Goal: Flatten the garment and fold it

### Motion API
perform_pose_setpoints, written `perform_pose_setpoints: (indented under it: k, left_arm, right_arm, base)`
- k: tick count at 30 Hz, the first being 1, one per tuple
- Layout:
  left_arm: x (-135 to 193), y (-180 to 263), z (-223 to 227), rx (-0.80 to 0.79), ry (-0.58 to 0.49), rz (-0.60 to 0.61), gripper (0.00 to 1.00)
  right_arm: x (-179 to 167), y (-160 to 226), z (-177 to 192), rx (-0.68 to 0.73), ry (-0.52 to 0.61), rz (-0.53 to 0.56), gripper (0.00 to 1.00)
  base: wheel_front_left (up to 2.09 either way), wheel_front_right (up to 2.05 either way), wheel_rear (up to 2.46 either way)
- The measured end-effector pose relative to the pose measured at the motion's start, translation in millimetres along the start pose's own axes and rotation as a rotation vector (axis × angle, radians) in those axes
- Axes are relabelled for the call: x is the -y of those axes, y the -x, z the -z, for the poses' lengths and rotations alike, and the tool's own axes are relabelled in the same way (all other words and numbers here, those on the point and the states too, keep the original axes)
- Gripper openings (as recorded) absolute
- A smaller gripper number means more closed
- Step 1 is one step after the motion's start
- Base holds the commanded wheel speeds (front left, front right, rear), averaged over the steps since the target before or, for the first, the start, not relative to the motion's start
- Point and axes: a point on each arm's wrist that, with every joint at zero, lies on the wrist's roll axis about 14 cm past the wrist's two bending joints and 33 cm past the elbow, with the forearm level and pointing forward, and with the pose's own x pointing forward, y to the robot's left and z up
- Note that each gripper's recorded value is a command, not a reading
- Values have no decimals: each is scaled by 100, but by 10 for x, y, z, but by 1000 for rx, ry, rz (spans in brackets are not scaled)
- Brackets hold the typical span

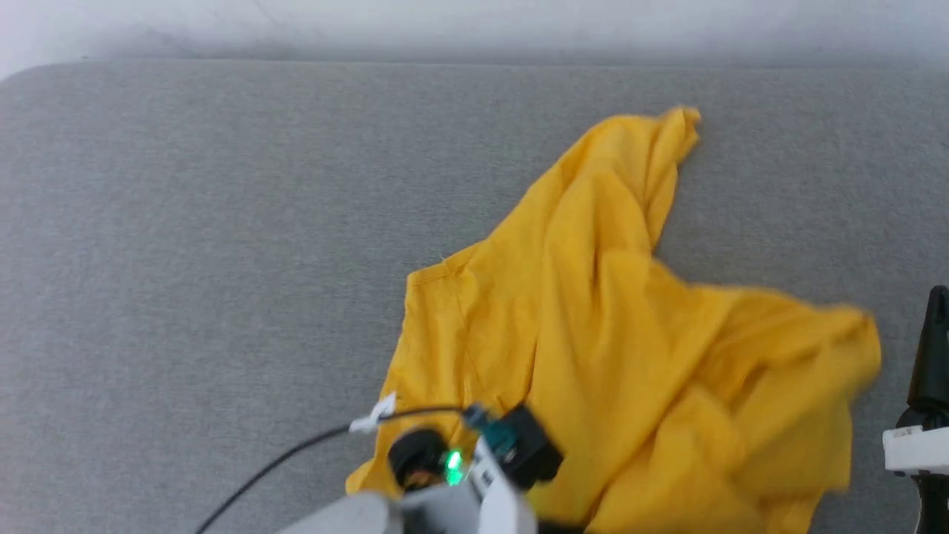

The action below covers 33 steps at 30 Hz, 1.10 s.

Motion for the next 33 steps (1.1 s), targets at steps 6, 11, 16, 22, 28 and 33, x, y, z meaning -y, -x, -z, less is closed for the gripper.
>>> perform_pose_setpoints:
  k: [6,11,16,22,28,33]
  left_arm:
    - [163,144,504,-37,191,11,0]
    - [67,130,121,176,206,-48,100]
    - [-237,325,-406,404,197,-143,100]
    - [-1176,940,-952,610,66,-527,100]
    - [-1775,964,-520,392,113,-713,100]
    - [-1809,739,-309,281,208,-666,100]
  right_arm:
    - [-169,-54,54,-27,-8,-46,100]
    - [-294,-104,76,-38,-9,-79,100]
    - [-338,-124,67,-39,-11,-91,100]
    - [-278,-104,117,-52,-10,-75,100]
    - [-167,-107,159,-53,-9,-43,100]
    - [-44,-86,238,-72,2,-9,100]
  base:
    - [0,0,0]
    - [0,0,0]
    - [0,0,0]
    - [0,0,0]
    - [0,0,0]
    - [0,0,0]
